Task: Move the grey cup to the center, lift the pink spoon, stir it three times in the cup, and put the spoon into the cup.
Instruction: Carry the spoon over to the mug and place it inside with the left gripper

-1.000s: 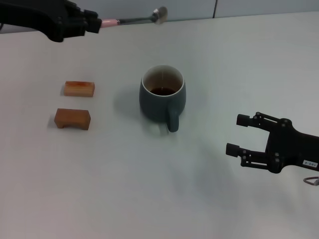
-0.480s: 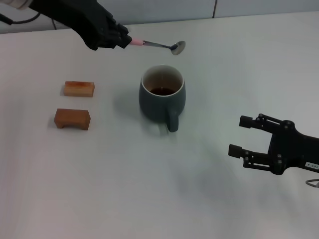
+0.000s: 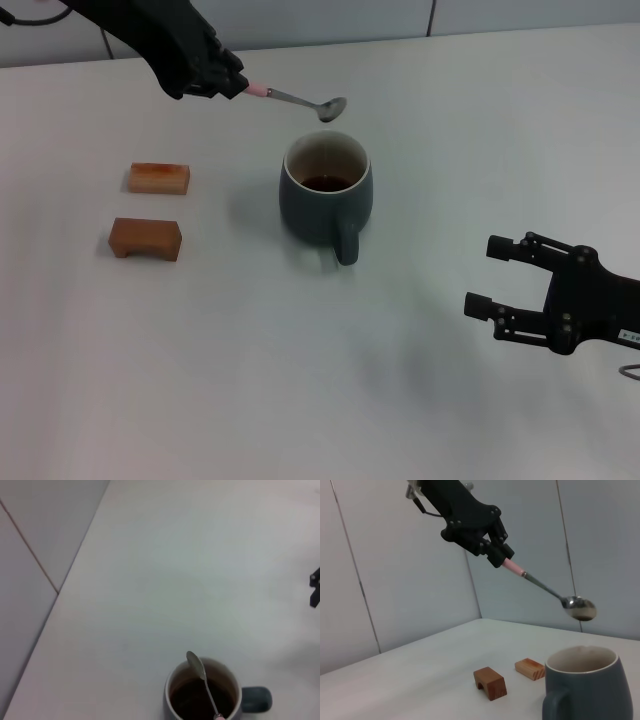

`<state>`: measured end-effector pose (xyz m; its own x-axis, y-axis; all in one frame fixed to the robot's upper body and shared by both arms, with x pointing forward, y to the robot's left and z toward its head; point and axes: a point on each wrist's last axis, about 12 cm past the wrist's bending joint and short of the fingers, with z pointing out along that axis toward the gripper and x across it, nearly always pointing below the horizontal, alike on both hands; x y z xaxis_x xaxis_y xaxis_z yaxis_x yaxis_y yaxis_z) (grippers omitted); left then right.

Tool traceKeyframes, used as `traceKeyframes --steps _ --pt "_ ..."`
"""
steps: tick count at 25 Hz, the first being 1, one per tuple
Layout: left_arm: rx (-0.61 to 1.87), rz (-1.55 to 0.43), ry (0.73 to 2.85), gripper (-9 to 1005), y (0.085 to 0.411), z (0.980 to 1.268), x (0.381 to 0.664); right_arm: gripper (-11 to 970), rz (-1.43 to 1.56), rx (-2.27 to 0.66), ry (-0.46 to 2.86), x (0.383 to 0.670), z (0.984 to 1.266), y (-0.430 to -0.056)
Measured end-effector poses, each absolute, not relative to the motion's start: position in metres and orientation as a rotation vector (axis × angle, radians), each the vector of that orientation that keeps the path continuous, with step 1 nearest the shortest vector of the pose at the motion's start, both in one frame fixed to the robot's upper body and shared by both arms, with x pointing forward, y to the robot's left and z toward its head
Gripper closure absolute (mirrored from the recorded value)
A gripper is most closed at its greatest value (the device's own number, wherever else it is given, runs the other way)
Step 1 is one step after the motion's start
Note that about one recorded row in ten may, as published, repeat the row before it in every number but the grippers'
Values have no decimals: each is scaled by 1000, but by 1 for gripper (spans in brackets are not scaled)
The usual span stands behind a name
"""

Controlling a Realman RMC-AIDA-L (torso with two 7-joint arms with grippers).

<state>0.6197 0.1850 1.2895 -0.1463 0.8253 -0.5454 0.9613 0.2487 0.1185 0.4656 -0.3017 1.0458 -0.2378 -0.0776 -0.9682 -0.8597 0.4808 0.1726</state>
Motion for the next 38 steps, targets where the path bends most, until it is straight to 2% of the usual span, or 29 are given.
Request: traceKeyframes --steps 18,38 --pt "1796 -178 2044 865 157 1288 619 133 912 -828 1648 466 1048 -302" --pt "1892 -118 2057 864 131 1276 631 132 910 -837 1654 467 1047 -301"
